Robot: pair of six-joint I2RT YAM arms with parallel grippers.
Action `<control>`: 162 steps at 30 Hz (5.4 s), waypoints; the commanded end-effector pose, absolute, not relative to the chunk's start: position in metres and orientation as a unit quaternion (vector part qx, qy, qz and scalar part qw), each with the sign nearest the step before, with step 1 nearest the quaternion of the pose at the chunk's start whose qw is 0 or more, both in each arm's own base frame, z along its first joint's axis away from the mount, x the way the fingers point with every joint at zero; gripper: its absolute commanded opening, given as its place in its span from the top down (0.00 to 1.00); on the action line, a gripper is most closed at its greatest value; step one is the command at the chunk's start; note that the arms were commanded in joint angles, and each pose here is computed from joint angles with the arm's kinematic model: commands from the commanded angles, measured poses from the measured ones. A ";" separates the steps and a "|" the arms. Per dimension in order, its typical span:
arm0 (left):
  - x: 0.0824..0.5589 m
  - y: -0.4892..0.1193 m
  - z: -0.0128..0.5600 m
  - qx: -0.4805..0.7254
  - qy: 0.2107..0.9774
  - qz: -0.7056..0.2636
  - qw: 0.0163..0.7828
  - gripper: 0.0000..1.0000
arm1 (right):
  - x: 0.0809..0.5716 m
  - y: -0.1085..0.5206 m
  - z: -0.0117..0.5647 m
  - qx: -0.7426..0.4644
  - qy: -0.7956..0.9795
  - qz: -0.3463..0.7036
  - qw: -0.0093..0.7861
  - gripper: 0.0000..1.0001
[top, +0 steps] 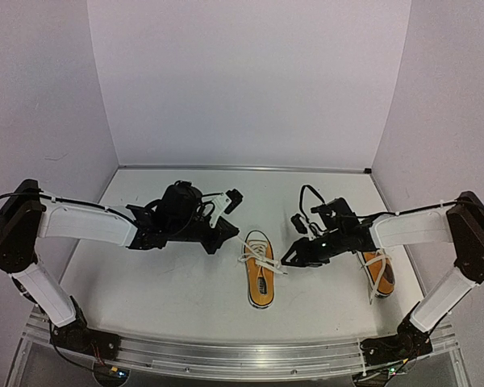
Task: Tie the shoes
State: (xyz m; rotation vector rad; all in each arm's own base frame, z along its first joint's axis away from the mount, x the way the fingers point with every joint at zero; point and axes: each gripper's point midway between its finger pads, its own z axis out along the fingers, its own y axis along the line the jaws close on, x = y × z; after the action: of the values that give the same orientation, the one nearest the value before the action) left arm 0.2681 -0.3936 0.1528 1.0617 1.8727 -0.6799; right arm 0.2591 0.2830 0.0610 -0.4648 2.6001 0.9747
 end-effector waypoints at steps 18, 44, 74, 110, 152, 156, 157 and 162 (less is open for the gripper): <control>0.296 -0.374 0.146 0.382 0.786 -0.228 0.429 1.00 | 0.259 0.320 0.100 -0.195 0.863 0.434 0.171 0.55; 0.309 -0.365 0.131 0.368 0.799 -0.222 0.420 1.00 | 0.259 0.343 0.086 -0.207 0.864 0.431 0.156 0.95; 0.277 -0.372 0.080 0.357 0.756 -0.384 0.392 0.60 | 0.256 0.316 0.091 -0.208 0.888 0.369 0.180 0.82; 0.284 -0.394 0.070 0.391 0.746 -0.392 0.371 0.60 | 0.259 0.327 0.089 -0.211 0.874 0.397 0.184 1.00; 0.290 -0.381 0.054 0.387 0.762 -0.359 0.375 1.00 | 0.259 0.296 0.077 -0.195 0.907 0.321 0.193 1.00; 0.295 -0.373 0.058 0.376 0.772 -0.342 0.381 1.00 | 0.258 0.289 0.075 -0.191 0.911 0.307 0.197 1.00; 0.296 -0.372 0.060 0.376 0.773 -0.340 0.382 1.00 | 0.258 0.287 0.074 -0.189 0.913 0.303 0.197 1.00; 0.299 -0.367 0.065 0.372 0.779 -0.323 0.388 1.00 | 0.257 0.276 0.072 -0.180 0.919 0.287 0.200 1.00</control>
State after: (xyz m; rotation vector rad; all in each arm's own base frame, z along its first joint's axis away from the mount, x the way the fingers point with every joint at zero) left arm 0.2849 -0.3802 0.0507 0.9983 1.9781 -0.9172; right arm 0.2569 0.2916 0.0709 -0.5285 2.5633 0.8882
